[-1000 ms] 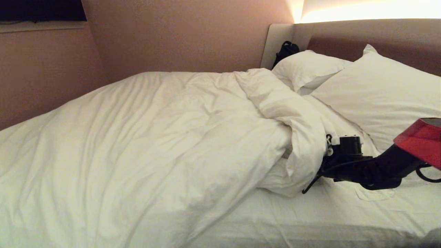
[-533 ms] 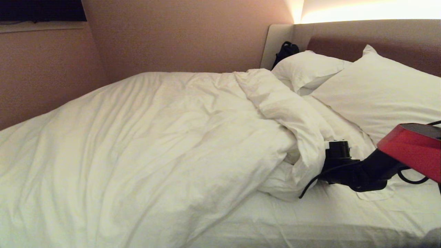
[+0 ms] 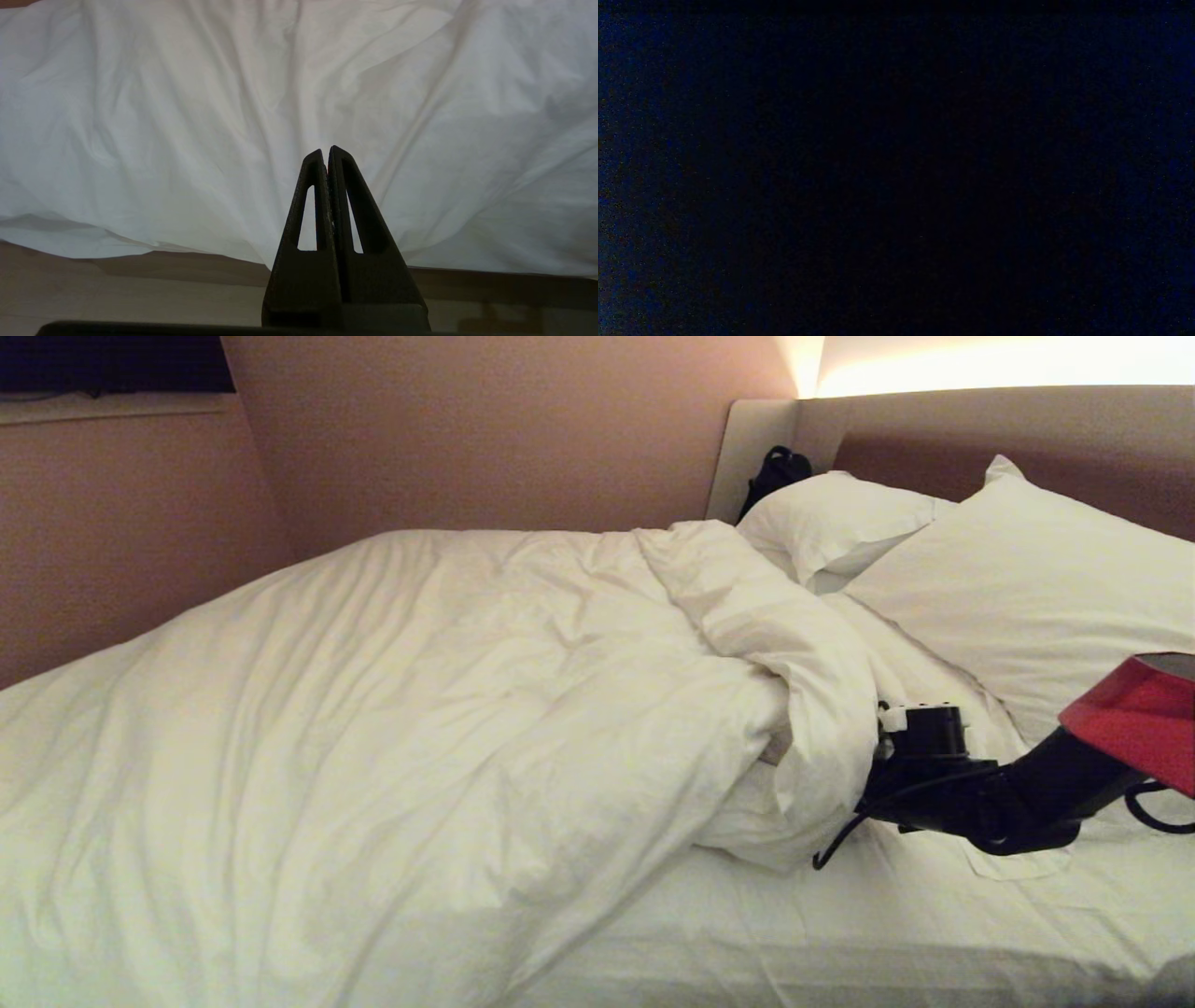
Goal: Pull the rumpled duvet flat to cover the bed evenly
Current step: Flatten the corners of the folded blanket
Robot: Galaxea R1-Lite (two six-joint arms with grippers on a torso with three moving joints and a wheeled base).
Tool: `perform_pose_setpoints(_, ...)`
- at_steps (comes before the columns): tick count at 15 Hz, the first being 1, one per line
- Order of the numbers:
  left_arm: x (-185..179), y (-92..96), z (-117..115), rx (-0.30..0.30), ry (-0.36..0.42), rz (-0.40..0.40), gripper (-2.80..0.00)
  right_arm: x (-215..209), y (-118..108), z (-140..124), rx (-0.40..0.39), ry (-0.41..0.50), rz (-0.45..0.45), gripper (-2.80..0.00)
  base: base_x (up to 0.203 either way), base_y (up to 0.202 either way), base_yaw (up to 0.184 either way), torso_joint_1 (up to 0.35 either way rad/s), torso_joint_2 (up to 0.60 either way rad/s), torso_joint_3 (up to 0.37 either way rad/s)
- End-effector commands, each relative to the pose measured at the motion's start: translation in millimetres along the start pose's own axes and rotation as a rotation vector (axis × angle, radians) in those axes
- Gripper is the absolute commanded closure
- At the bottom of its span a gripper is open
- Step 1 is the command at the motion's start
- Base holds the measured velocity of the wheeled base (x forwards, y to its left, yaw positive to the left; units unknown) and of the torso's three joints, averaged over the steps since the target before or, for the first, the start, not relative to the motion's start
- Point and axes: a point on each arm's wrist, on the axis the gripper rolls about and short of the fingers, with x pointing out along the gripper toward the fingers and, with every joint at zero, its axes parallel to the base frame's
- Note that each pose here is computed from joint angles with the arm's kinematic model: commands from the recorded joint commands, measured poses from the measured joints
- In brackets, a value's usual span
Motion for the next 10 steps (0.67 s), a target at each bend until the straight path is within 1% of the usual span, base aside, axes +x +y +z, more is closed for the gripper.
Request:
perform_pose_setpoints(1, 0, 0.0, 0, 0.001, 0.002, 0.001, 0.0, -23, 8, 12, -0.004, -0.053, 0.022, 0.0, 0.0, 0.0, 0.0, 0.0, 0.0, 0.0)
perform_pose_setpoints(4, 0, 0.0, 0, 0.0, 0.001, 0.001, 0.0, -58, 14, 25, -0.004, -0.111, 0.042, 0.0, 0.0, 0.0, 0.0, 0.0, 0.0, 0.0)
perform_pose_setpoints(10, 0, 0.0, 0, 0.001, -0.001, 0.001, 0.0, -149, 26, 67, 0.001, -0.271, 0.07, 0.0, 0.0, 0.0, 0.0, 0.0, 0.0, 0.0)
